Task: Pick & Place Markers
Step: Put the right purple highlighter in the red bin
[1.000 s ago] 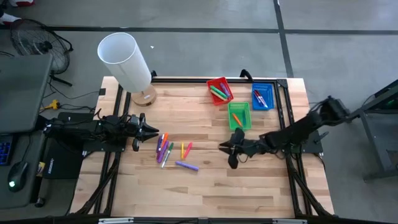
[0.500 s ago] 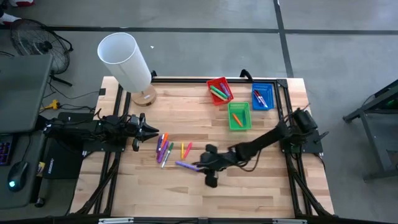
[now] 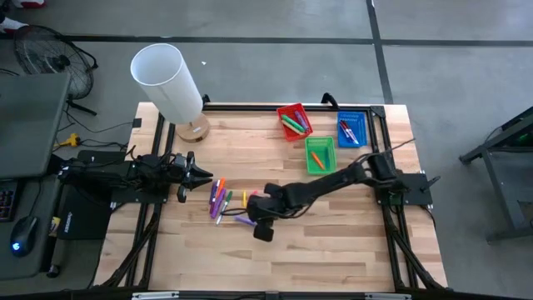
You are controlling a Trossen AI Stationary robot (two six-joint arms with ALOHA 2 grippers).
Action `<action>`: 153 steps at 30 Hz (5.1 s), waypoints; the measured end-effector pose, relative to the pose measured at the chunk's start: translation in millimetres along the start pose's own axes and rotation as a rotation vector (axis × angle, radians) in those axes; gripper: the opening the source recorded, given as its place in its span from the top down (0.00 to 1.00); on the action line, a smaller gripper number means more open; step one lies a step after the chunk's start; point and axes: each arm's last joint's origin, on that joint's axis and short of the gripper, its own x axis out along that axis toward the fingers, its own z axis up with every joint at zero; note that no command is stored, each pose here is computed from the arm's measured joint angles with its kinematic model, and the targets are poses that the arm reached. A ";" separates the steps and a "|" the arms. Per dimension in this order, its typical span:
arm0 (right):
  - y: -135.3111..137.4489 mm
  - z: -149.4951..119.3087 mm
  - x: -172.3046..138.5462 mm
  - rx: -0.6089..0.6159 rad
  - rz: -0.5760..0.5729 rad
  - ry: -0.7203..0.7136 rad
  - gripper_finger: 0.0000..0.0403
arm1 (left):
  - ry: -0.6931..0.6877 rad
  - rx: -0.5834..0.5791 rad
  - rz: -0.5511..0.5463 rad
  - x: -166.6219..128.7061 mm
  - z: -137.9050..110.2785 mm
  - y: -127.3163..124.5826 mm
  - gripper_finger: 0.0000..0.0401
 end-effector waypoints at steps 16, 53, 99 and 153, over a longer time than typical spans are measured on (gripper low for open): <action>-3.6 27.3 19.5 0.062 0.011 0.181 0.48 | 0.000 0.000 0.000 0.0 0.0 0.0 0.79; 0.8 26.7 60.6 -0.006 -0.090 0.321 0.48 | 0.000 0.000 0.000 0.0 0.0 0.0 0.79; -15.6 30.4 64.7 -0.068 -0.148 0.327 0.85 | 0.000 0.000 0.000 0.0 0.0 0.0 0.79; 17.8 24.4 43.1 -0.192 -0.139 0.255 0.86 | 0.000 0.000 0.000 0.0 -0.1 0.0 0.79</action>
